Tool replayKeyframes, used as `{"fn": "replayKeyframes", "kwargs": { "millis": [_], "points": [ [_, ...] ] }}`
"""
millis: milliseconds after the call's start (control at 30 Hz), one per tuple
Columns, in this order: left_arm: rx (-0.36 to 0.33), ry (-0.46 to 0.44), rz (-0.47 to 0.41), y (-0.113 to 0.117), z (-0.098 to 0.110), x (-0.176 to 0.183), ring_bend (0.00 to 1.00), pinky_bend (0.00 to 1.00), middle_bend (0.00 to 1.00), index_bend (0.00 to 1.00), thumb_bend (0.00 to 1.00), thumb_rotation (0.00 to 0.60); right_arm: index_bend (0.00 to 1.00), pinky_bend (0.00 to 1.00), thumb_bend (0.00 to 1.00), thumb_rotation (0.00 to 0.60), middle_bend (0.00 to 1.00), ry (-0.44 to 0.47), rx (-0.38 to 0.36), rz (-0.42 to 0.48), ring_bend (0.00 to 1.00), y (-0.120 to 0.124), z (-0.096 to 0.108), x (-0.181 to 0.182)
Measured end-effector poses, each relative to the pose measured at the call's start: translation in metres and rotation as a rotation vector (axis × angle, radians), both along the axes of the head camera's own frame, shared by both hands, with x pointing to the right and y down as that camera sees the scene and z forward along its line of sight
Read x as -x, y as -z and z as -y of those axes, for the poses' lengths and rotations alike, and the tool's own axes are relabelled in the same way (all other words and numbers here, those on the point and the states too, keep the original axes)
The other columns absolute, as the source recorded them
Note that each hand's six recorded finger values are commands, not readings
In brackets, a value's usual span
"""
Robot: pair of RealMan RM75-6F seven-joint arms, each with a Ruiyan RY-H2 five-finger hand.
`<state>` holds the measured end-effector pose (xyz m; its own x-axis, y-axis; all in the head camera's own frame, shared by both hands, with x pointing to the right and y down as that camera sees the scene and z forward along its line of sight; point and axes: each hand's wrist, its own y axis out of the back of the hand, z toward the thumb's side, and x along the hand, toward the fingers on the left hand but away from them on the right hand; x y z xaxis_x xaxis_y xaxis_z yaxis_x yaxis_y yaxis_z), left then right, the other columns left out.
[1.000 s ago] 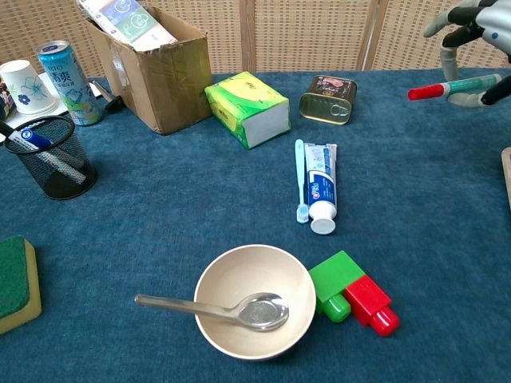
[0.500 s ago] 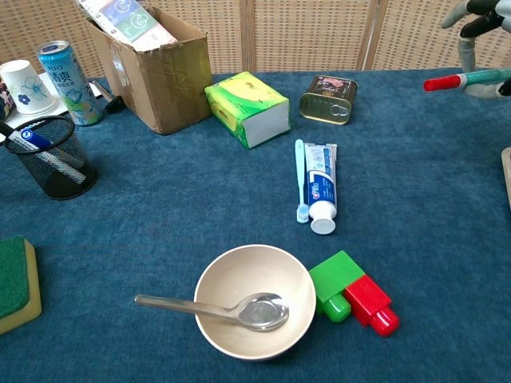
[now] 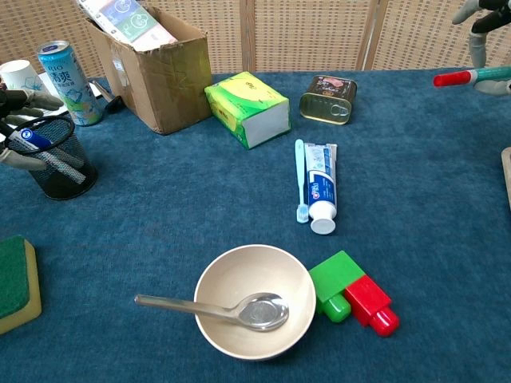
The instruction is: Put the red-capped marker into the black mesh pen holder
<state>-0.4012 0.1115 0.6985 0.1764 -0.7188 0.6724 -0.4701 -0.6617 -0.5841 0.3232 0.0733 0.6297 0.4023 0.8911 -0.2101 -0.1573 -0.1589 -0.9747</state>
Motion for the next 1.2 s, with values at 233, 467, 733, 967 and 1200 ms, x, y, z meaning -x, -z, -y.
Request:
{"fn": "replayKeyframes", "kwargs": {
  "millis": [233, 467, 733, 967, 1200],
  "points": [
    [-0.037, 0.025, 0.031, -0.009, 0.002, -0.013, 0.36, 0.54, 0.42, 0.46, 0.18, 0.600, 0.58, 0.29, 0.40, 0.600, 0.22, -0.009, -0.006, -0.003, 0.15, 0.003, 0.002, -0.004],
    [-0.059, 0.048, -0.034, -0.001, 0.003, -0.033, 0.40, 0.57, 0.45, 0.49, 0.19, 0.600, 0.58, 0.29, 0.40, 0.600, 0.22, -0.018, -0.007, -0.010, 0.15, 0.004, 0.003, -0.008],
    [-0.031, 0.020, -0.220, 0.024, 0.000, -0.090, 0.40, 0.57, 0.45, 0.48, 0.19, 0.600, 0.58, 0.29, 0.40, 0.600, 0.22, -0.036, -0.009, -0.013, 0.15, 0.005, 0.006, -0.013],
    [0.013, -0.105, -0.304, 0.036, -0.003, -0.150, 0.39, 0.55, 0.45, 0.48, 0.19, 0.600, 0.59, 0.29, 0.40, 0.600, 0.22, -0.054, -0.013, -0.019, 0.15, 0.007, 0.009, -0.019],
    [0.043, -0.231, -0.310, 0.034, -0.016, -0.208, 0.39, 0.54, 0.45, 0.48, 0.19, 0.600, 0.59, 0.29, 0.40, 0.600, 0.22, -0.065, -0.013, -0.029, 0.15, 0.007, 0.011, -0.027]
  ]
}}
